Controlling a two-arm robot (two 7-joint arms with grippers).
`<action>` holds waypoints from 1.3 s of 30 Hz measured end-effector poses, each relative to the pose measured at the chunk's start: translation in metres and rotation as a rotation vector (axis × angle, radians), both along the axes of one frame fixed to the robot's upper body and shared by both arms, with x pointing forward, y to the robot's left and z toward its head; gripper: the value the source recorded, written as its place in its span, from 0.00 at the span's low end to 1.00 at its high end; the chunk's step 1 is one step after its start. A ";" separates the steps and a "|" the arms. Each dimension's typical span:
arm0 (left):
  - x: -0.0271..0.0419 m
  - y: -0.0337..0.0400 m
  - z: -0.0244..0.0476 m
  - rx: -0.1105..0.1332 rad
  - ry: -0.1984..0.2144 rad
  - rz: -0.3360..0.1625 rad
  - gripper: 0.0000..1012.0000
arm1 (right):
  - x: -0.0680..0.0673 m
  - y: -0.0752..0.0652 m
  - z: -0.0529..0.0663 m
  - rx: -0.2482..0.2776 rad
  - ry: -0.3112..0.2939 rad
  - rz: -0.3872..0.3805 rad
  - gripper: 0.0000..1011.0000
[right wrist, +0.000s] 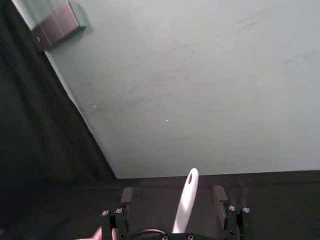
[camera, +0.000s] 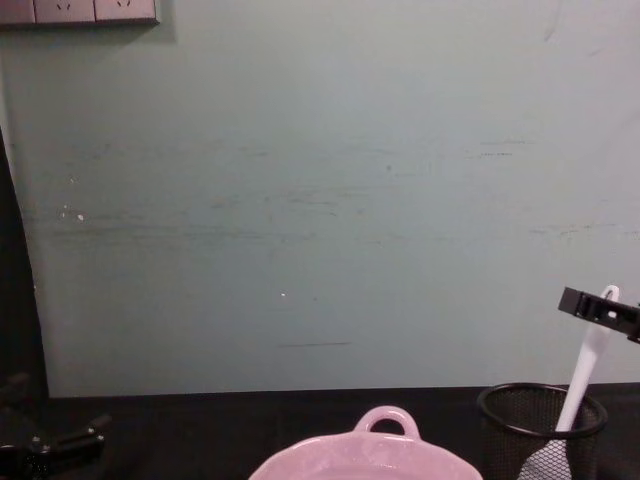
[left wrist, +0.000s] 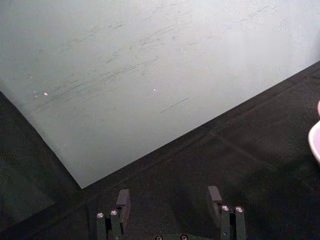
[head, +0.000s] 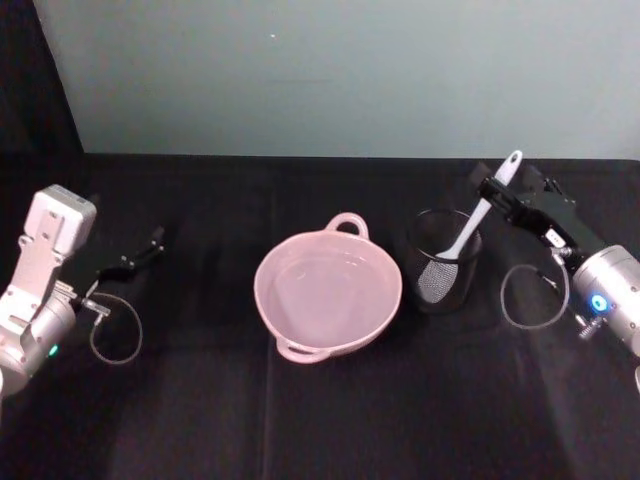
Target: Use the one hand to pick up the spoon and stir the clear water in the bowl.
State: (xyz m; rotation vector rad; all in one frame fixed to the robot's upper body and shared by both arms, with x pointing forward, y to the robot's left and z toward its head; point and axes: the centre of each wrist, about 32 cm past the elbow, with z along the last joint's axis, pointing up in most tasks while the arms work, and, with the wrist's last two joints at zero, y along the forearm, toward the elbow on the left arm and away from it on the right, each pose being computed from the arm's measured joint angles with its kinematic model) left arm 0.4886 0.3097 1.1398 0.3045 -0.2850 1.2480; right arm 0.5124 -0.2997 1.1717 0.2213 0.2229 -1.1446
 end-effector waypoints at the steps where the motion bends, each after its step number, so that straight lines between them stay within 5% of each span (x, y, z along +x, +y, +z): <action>1: 0.0000 0.0000 0.0000 0.000 0.000 0.000 1.00 | -0.001 0.000 0.000 -0.037 -0.012 -0.010 0.99; 8: 0.0000 0.0000 0.0000 0.000 0.000 0.000 1.00 | -0.010 0.003 -0.001 -0.222 -0.077 -0.059 0.99; 14: 0.0000 0.0000 0.0000 0.000 0.000 0.000 1.00 | -0.020 0.005 -0.001 -0.324 -0.125 -0.081 0.99; 26: 0.0000 0.0000 0.0000 0.000 0.000 0.000 1.00 | -0.045 0.001 -0.008 -0.378 -0.141 -0.164 0.99; 39: 0.0000 0.0000 0.0000 0.000 0.000 0.000 1.00 | -0.058 -0.015 -0.045 -0.436 -0.263 -0.368 0.99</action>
